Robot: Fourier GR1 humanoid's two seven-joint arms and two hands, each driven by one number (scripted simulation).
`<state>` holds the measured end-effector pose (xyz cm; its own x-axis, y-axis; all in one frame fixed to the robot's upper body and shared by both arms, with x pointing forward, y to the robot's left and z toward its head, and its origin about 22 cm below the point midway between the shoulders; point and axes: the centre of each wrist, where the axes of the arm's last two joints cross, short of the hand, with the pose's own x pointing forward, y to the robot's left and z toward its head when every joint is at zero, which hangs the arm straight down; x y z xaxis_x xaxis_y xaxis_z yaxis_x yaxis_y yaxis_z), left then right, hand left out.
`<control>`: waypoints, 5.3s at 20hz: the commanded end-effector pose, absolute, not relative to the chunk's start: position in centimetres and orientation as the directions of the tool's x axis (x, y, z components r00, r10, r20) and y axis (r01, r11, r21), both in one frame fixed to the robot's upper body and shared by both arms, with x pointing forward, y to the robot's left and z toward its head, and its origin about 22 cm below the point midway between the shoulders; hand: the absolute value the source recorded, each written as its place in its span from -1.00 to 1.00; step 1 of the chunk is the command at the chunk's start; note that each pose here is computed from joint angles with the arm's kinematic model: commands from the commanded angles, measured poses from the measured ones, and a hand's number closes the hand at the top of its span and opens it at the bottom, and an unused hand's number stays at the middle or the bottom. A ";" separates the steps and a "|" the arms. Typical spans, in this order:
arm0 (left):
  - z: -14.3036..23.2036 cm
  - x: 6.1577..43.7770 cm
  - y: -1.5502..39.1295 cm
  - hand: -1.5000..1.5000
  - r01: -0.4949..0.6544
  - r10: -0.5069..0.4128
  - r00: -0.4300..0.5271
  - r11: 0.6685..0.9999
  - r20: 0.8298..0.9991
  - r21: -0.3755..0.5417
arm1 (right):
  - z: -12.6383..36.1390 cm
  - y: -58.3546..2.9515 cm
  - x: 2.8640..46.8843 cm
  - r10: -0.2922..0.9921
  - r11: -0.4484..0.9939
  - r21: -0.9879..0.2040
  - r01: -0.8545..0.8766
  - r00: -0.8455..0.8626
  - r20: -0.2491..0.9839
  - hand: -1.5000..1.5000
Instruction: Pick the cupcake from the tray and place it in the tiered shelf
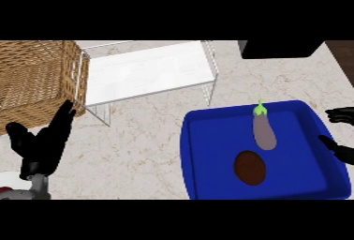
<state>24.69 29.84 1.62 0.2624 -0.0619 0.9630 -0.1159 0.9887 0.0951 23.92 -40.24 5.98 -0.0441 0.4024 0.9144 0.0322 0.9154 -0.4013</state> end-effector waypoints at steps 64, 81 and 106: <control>-3.5 24.1 29.0 0.00 -0.087 -0.014 0.441 0.994 0.897 0.058 | 3.0 -22.3 20.7 0.910 0.407 -0.838 -0.364 0.245 0.336 -1.00; -3.4 25.4 28.8 0.00 -0.070 -0.010 0.437 0.997 0.899 0.045 | -0.2 -18.9 24.3 0.928 0.371 -0.830 -0.415 0.125 0.352 1.00; -2.4 26.4 28.1 0.00 -0.029 -0.033 0.454 0.998 0.890 0.051 | 10.2 1.0 19.3 0.765 0.512 -0.808 -0.292 -0.273 0.584 1.00</control>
<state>26.03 28.16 -2.29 0.4309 -0.0377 0.9016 -0.0277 0.9981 0.0549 20.49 -1.18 6.70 -0.2279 0.8130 0.5358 -0.3662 0.4383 -0.8208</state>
